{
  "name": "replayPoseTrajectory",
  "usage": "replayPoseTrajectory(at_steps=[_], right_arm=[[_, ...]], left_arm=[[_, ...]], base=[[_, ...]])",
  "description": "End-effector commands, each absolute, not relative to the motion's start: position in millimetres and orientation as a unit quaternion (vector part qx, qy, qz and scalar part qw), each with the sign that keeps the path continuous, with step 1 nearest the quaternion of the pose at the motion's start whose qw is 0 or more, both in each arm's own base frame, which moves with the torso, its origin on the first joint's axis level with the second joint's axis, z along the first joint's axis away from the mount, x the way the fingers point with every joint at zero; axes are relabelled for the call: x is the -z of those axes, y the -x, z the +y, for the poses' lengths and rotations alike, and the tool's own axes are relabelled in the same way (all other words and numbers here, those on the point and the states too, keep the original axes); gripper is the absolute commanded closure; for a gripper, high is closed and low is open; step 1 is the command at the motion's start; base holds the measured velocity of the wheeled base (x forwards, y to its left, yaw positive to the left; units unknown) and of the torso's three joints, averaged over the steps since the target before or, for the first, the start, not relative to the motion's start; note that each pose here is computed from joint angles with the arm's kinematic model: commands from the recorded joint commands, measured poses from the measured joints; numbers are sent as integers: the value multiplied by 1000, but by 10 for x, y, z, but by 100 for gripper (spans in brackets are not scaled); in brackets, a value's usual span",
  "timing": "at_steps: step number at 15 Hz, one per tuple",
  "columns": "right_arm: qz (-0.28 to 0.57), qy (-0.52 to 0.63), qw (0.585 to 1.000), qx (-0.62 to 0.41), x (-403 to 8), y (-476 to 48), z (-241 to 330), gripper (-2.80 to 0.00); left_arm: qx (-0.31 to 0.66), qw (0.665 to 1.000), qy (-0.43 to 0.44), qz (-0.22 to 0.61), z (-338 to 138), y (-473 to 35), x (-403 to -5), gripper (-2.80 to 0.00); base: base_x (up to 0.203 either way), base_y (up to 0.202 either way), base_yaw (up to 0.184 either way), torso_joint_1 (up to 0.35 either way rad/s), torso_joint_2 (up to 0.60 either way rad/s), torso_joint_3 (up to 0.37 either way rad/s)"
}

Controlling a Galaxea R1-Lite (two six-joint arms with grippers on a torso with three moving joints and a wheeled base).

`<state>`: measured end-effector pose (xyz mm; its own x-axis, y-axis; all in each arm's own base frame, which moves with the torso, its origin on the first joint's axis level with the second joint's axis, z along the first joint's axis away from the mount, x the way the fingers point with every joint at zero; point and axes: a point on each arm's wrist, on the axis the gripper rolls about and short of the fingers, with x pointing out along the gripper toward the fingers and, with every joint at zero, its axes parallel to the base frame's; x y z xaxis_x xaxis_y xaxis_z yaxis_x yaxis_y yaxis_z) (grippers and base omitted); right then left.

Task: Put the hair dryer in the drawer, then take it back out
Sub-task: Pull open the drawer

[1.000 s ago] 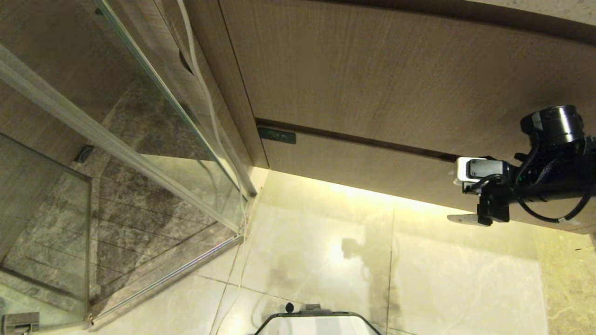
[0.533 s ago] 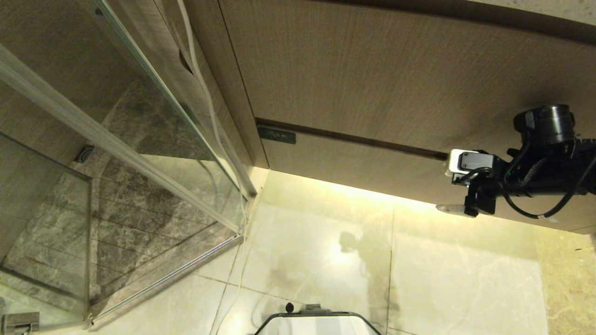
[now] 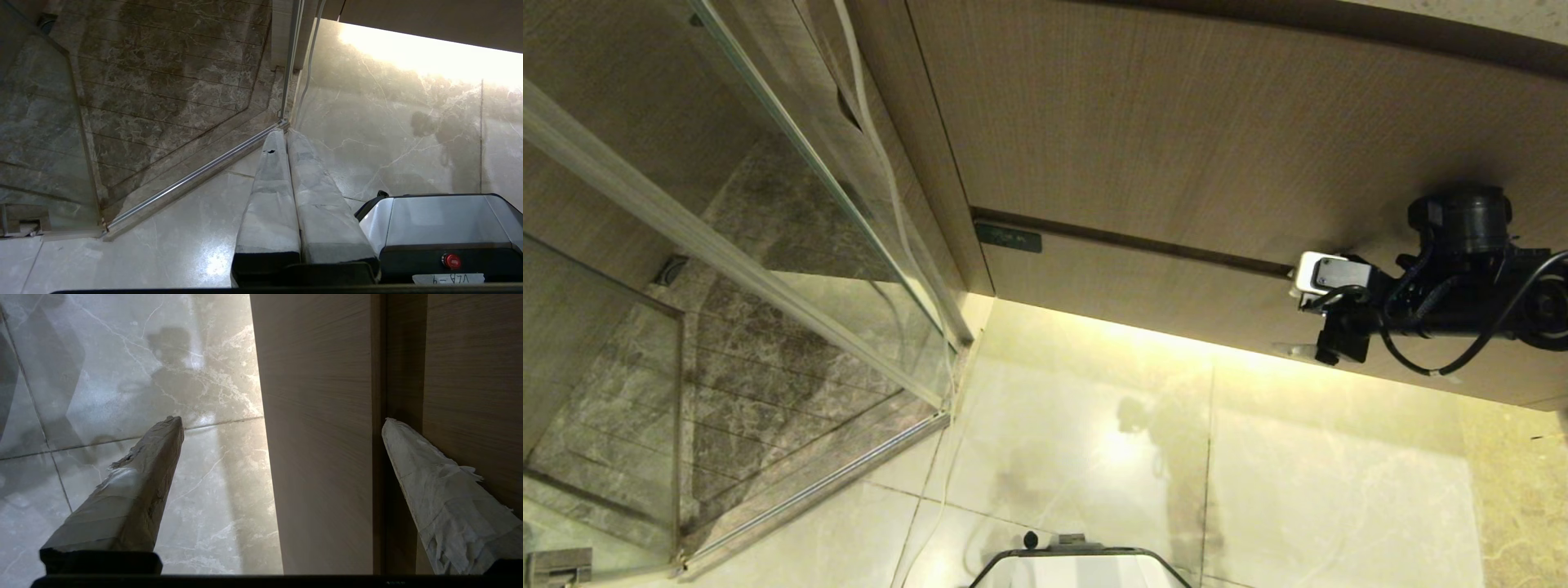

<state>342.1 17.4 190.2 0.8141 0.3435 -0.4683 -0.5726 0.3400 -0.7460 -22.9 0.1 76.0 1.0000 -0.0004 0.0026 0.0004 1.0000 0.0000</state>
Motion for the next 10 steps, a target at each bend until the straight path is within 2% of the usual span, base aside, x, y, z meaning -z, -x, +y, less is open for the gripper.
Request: replayPoseTrajectory(at_steps=[1, 5, 10], right_arm=[[114, 503, 809, -283, -1844, -3486, 174, -280], [114, 501, 809, -285, -1748, -3434, 160, -280], [73, 515, 815, -256, -1655, -3264, 161, -280]], left_arm=[[0, 1000, 0, -1, 1, 228, -761, 0], [0, 1000, 0, -1, 1, 228, -761, 0], [0, 1000, 0, -1, 1, 228, -761, 0]], base=[[0, 0, 0, 0, 0, 0], [0, 0, 0, 0, 0, 0], [0, 0, 0, 0, 0, 0]])
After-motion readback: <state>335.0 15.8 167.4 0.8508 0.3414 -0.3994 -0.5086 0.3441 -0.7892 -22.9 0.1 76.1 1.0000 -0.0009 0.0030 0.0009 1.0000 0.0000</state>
